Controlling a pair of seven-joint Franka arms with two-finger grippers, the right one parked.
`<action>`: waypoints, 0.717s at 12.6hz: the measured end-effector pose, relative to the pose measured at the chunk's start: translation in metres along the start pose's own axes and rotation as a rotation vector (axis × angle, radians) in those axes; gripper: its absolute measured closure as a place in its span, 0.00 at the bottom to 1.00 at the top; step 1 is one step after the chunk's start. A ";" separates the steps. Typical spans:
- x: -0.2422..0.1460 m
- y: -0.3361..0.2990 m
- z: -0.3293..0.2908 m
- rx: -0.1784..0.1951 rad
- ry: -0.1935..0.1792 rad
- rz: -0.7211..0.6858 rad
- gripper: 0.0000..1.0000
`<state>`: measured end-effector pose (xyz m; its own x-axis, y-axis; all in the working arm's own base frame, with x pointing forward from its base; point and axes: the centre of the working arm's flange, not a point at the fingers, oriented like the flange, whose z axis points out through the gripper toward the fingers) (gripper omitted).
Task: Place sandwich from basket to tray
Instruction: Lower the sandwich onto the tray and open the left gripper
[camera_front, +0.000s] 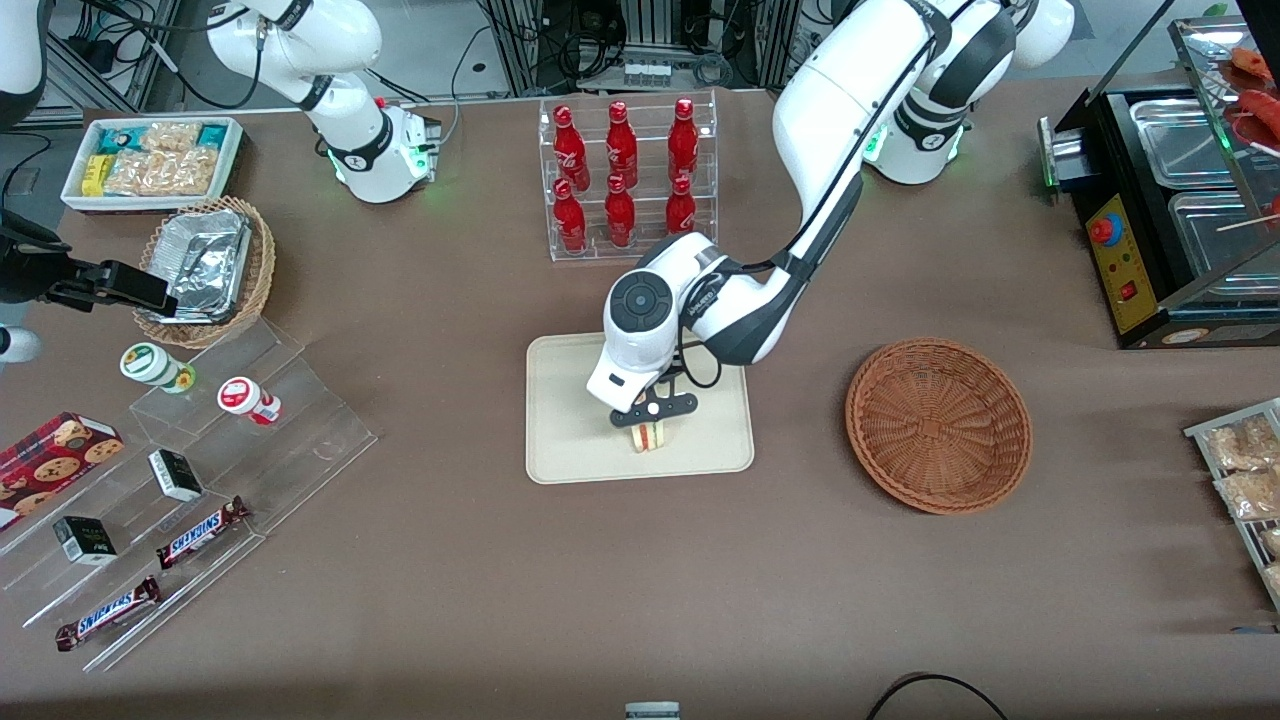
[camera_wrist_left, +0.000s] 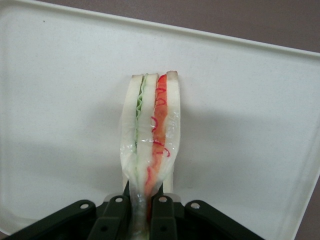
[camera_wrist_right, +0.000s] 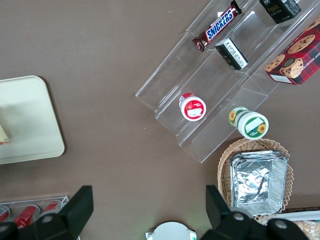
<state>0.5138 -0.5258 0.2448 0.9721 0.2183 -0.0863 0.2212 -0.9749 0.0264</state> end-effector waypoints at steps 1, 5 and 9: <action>0.000 0.000 0.003 0.004 -0.003 -0.003 0.85; 0.001 0.000 0.005 0.003 -0.003 -0.006 0.46; 0.007 0.007 -0.056 -0.011 0.015 -0.005 0.01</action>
<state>0.5270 -0.5290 0.2998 0.9721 0.2234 -0.0718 0.2265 -0.9733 0.0369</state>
